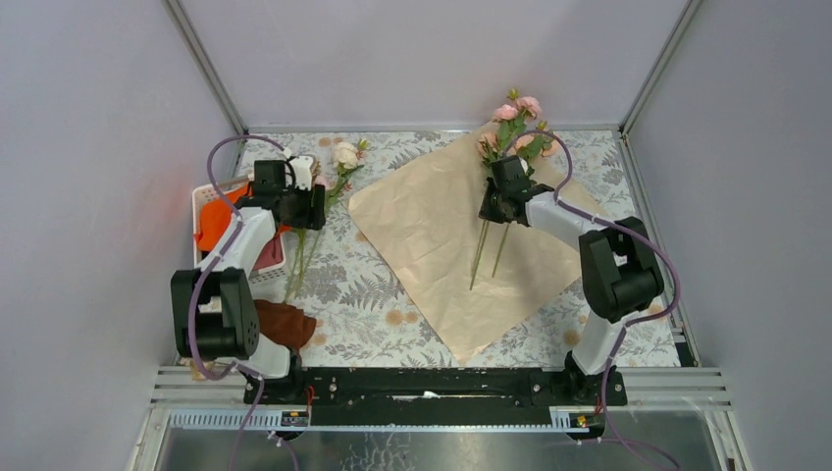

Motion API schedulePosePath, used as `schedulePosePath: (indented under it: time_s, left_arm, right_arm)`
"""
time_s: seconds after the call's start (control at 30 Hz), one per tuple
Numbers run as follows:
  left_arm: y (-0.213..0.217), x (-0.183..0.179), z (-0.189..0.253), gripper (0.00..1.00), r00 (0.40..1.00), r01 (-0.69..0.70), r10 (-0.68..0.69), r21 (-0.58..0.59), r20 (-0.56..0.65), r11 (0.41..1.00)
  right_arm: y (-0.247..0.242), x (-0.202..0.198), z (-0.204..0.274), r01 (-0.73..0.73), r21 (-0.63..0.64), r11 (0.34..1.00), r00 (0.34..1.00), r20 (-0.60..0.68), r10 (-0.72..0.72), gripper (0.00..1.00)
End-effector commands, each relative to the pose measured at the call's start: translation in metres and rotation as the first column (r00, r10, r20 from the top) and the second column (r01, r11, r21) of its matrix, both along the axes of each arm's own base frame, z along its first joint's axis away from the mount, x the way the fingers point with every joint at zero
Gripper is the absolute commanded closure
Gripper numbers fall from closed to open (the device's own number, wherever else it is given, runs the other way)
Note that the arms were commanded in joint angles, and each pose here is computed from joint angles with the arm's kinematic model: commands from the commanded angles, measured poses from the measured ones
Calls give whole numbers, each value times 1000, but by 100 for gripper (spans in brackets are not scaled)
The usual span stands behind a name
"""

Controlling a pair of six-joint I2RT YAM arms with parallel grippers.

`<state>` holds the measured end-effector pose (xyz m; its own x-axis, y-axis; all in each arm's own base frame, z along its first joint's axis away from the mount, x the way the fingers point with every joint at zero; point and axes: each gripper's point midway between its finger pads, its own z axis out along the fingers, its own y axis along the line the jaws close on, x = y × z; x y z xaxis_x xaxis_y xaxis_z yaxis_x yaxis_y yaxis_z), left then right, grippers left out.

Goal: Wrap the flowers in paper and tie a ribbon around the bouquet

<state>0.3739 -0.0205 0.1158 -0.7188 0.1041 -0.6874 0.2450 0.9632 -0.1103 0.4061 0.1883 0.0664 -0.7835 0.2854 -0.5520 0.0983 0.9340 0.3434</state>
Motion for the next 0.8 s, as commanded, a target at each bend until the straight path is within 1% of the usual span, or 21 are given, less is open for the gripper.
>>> schedulePosePath:
  time_s: [0.0, 0.07, 0.1, 0.17, 0.27, 0.4, 0.47, 0.57, 0.67, 0.77]
  left_arm:
    - [31, 15, -21, 30, 999, -33, 38, 213, -16, 976]
    - [24, 17, -28, 36, 999, -7, 14, 216, -30, 976]
    - [20, 18, -31, 42, 999, 4, 4, 222, -35, 975]
    - [14, 21, -35, 49, 999, 24, -16, 250, -37, 968]
    - [6, 24, -41, 53, 998, 44, -31, 284, -48, 958]
    - [9, 29, -50, 54, 998, 36, -14, 339, -68, 940]
    - [13, 32, -58, 55, 996, 38, -7, 359, -85, 932]
    - [18, 38, -75, 55, 991, 42, 10, 388, -131, 921]
    - [16, 44, -86, 56, 987, 54, 9, 380, -161, 923]
    - [8, 45, -97, 60, 981, 71, -2, 343, -195, 937]
  right_arm:
    - [-30, 16, 3, 27, -156, 987, 1000, 2, -27, 78]
    - [-39, 16, 5, 31, -214, 976, 999, -9, -34, 61]
    - [-43, 16, 7, 32, -237, 971, 999, -15, -36, 55]
    - [-50, 16, 14, 35, -280, 959, 999, -13, -40, 49]
    - [-60, 10, 29, 40, -326, 944, 999, -12, -47, 43]
    - [-63, -3, 70, 51, -362, 931, 998, 55, -33, 41]
    - [-58, -9, 87, 32, -343, 939, 996, 89, -1, 40]
    - [-57, -22, 103, 2, -315, 949, 995, 94, 29, 40]
    - [-59, -30, 109, 5, -300, 954, 993, 118, 32, 40]
    - [-64, -36, 111, 13, -308, 951, 992, 126, 27, 40]
